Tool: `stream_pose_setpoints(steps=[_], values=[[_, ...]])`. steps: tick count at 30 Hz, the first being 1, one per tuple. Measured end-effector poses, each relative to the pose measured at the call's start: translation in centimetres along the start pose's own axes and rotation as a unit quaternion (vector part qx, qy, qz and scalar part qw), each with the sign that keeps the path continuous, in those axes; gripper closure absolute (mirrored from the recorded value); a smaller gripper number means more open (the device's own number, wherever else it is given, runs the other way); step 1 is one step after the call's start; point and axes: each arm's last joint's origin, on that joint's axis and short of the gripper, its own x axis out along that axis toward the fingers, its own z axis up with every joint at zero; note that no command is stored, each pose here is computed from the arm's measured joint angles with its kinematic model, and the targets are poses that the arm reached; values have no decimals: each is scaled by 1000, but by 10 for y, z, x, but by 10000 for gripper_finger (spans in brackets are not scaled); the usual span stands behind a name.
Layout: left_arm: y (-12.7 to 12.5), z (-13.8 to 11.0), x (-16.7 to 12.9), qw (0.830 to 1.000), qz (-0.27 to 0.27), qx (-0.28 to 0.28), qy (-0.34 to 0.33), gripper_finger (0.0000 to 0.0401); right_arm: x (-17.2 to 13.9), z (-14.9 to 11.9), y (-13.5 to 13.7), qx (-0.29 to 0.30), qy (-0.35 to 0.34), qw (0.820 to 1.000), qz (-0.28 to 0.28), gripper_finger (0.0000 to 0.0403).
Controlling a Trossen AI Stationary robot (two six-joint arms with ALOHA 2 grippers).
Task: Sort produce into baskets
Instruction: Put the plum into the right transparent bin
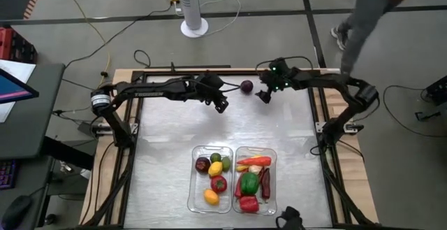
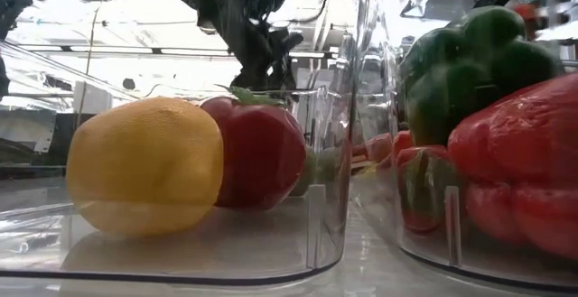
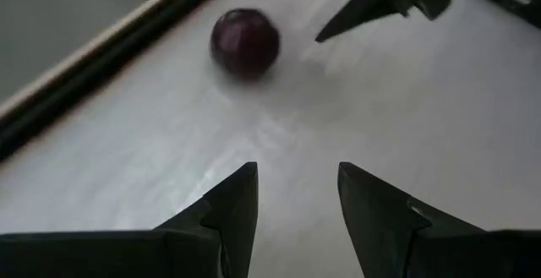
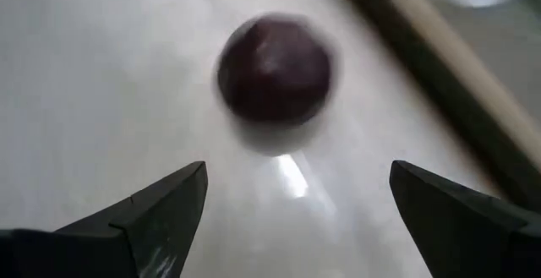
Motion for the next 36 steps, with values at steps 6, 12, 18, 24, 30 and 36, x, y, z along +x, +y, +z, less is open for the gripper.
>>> stream_pose_setpoints(steps=[6,12,18,24,30,36], values=[[-14,8,-26,996,33,54,-61,250,-32,20,18,78,-33,986,-142,17],[-10,-2,-41,994,24,56,-94,250,-23,33,37,128,4,975,-179,32],[3,-28,-64,993,10,11,-119,250,2,60,41,164,65,954,-240,43],[9,-36,-92,992,2,-5,-126,250,34,68,40,172,117,963,-171,68],[12,-39,-109,993,9,2,-118,250,22,90,58,101,69,987,-108,84],[19,-46,-103,996,34,-14,-76,250,11,91,57,86,66,981,-163,85]])
